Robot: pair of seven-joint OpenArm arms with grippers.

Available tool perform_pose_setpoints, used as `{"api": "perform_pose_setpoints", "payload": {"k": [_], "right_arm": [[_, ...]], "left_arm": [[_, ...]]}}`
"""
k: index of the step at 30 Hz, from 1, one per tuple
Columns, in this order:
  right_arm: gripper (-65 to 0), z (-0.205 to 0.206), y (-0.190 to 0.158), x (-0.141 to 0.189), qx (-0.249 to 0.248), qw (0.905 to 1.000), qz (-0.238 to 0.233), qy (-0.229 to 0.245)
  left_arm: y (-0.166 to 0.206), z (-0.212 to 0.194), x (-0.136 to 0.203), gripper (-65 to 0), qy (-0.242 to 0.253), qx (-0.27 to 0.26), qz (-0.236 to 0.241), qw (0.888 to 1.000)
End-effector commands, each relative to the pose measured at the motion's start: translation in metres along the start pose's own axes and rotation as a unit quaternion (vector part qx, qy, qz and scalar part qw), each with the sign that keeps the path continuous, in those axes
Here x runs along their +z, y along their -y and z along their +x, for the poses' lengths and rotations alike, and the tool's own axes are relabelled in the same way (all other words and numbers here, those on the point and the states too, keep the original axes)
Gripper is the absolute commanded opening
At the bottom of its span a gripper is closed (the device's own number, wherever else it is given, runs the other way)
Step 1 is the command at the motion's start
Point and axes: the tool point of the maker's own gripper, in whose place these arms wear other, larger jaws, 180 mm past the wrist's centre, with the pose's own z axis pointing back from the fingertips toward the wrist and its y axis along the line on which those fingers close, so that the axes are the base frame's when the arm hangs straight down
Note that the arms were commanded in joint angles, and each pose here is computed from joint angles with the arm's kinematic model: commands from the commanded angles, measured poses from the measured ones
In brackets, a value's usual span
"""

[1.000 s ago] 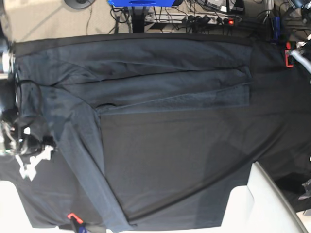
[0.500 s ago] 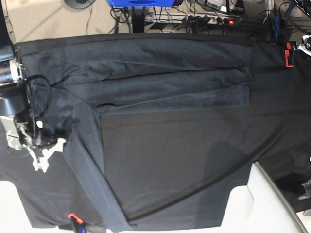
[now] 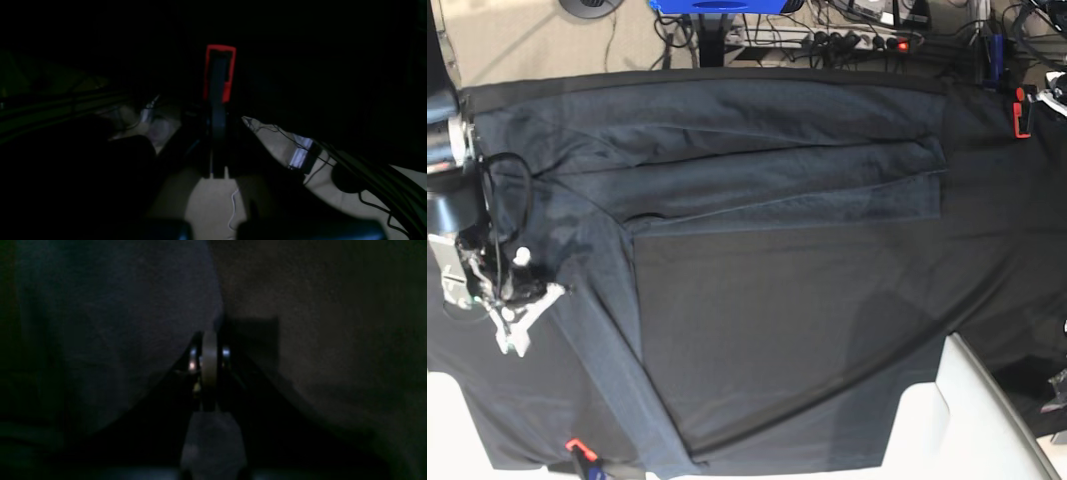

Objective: Fold the T-shirt properly
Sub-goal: 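Grasp the sleeve nearest the right gripper and lift it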

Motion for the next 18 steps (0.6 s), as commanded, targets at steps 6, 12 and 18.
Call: {"api": "perform_pose_setpoints", "payload": {"k": [6,12,18], "right_arm": [[-65.0,0.005,-0.019,0.037,0.004,0.9997,0.010,0.022],[-65.0,-0.033,-0.056,0.066,-0.002,0.9994,0.034,0.006],[-65.0,-0.072,-0.078,0.089,-0.013,0.9984,0.054,-0.011]], "left_arm": [[-0.008,0.013,0.005,-65.0,0.010,-0.019,0.011,1.000],[0.018,0.016,-0.007,-65.0,-0.005,-0.060,-0.017,0.998],[0.025,0.026,-0.011,-65.0,0.006,-0.057,-0.024,0.998]]}}
